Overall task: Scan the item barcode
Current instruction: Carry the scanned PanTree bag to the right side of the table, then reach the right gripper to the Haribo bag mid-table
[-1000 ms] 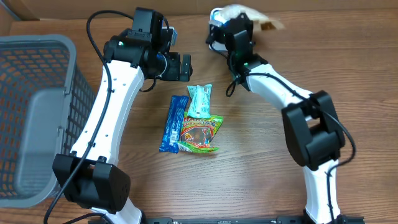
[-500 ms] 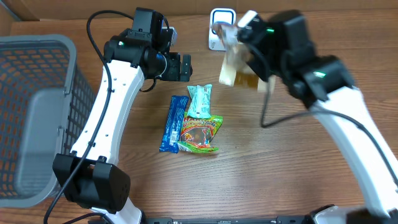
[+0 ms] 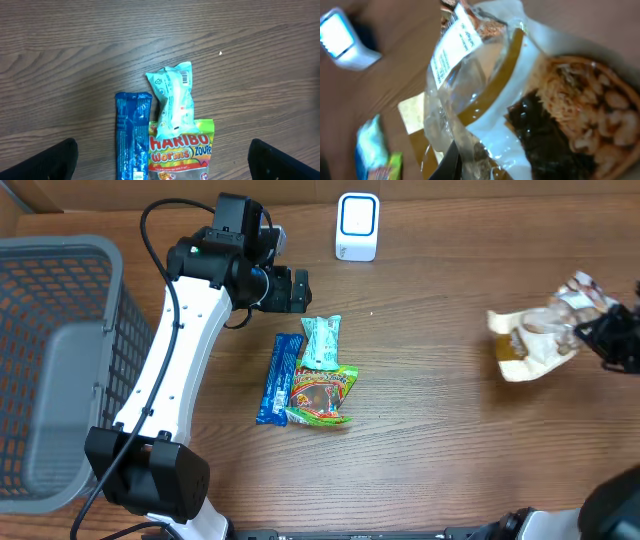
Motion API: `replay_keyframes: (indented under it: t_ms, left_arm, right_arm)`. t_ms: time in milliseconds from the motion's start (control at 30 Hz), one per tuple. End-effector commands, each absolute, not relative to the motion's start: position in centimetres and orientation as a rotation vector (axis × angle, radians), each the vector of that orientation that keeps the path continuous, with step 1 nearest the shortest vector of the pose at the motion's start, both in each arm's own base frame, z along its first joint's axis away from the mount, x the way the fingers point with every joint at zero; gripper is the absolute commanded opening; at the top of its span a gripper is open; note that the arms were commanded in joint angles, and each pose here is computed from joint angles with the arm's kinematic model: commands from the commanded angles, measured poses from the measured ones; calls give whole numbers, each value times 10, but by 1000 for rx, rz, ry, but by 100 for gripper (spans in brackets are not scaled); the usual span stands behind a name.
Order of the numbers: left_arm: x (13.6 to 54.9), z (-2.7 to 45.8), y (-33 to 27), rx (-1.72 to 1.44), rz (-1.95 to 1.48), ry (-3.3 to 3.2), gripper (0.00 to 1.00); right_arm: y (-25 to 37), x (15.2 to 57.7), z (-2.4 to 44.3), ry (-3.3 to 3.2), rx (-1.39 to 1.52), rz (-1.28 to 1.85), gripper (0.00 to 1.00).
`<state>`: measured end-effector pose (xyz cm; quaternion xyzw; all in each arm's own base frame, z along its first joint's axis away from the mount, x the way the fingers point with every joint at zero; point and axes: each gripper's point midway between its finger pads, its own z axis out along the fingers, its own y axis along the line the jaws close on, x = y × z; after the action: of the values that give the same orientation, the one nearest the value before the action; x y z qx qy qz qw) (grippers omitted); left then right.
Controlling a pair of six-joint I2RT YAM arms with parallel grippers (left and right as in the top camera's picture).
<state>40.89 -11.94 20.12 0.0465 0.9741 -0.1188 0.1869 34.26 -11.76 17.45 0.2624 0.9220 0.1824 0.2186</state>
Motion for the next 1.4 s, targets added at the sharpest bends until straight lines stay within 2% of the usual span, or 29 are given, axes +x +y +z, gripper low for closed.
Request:
replay_keyframes:
  t_ms: [0, 200, 233, 267, 300, 333, 400, 567, 667, 733, 833, 1033, 1200, 1367]
  left_arm:
    - [408, 196, -125, 166, -348, 2755, 100]
    - [403, 194, -124, 164, -345, 2777, 100]
    - [403, 194, -124, 164, -345, 2779, 100]
    - [403, 194, -124, 164, -344, 2778, 100]
    - [403, 194, -124, 165, -343, 2776, 100]
    - [404, 194, -123, 172, -337, 2771, 100]
    - [405, 196, -123, 193, -332, 2763, 100]
    - [407, 231, -115, 195, -281, 2712, 100]
    - [402, 266, -108, 172, -239, 2679, 100]
    - [394, 290, -99, 97, -205, 2669, 100]
    - [385, 302, -89, -10, -161, 2678, 100]
    - [372, 286, -77, -123, -90, 2760, 100]
    - [372, 272, -73, -157, -46, 2789, 100]
    - [376, 265, -73, -157, -44, 2792, 100]
  right_arm:
    - [-157, 335, 112, 2493, 964, 558, 4]
    - [-176, 337, 60, 2507, 1099, 541, 4]
    - [-177, 336, 58, 2512, 1105, 539, 13]
    - [-176, 336, 58, 2512, 1106, 544, 55]
    - [-174, 337, 60, 2509, 1103, 558, 71]
    - [-170, 339, 65, 2499, 1094, 606, 92]
    - [-163, 343, 75, 2486, 1082, 676, 98]
    - [-154, 353, 135, 2483, 957, 703, 100]
    - [-139, 358, 193, 2433, 827, 648, 100]
    - [-111, 356, 229, 2407, 709, 636, 100]
    - [-68, 351, 246, 2439, 578, 669, 100]
    - [43, 341, 232, 2614, 262, 861, 100]
    - [122, 323, 193, 2766, 209, 991, 82]
    - [176, 305, 141, 2922, 298, 952, 77]
